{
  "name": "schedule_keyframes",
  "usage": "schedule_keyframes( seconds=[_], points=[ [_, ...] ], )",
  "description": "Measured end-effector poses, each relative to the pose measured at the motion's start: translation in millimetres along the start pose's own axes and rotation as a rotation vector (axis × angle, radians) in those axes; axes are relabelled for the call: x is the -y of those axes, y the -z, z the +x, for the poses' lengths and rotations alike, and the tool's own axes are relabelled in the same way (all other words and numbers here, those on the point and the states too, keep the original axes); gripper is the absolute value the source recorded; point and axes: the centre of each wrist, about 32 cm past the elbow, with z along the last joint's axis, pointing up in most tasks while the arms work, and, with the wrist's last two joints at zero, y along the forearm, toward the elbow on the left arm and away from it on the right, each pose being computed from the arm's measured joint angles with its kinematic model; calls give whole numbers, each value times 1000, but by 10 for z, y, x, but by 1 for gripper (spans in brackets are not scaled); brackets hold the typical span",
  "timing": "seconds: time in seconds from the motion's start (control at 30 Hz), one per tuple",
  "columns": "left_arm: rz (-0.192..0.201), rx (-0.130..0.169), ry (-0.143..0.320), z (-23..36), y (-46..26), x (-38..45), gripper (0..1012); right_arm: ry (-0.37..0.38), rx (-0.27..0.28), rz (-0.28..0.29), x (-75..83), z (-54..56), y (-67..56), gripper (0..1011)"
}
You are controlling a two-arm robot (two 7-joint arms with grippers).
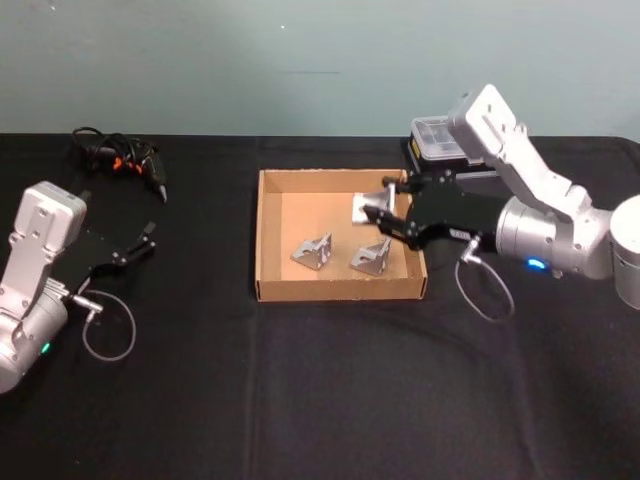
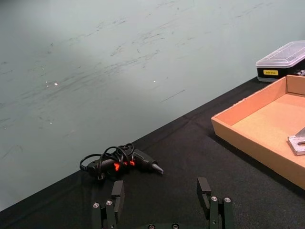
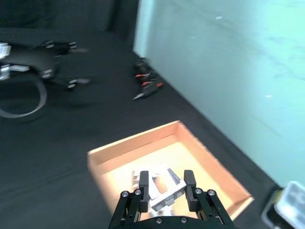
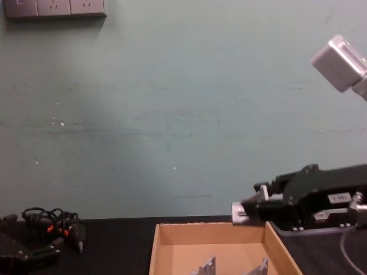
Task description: Use one hand to pick up the angle iron from the table and place it into the box.
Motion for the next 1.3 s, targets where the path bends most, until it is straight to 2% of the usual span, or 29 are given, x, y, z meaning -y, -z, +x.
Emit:
schedule_keyframes(
  seconds=[0.13,0.23,0.8,1.0,1.3],
  points=[
    [0,0,0,0,0,0,1000,62,-15,-5,-131,50,-29,445],
    [0,0,0,0,0,0,1000,81,-23,-22,-248,86,-27,445],
    [0,0,0,0,0,0,1000,84,-44,-164,-822,220,55,445],
    [0,0,0,0,0,0,1000,67,-47,-199,-947,233,88,445],
    [0,0,0,0,0,0,1000,46,-43,-233,-1030,233,122,445]
  ],
)
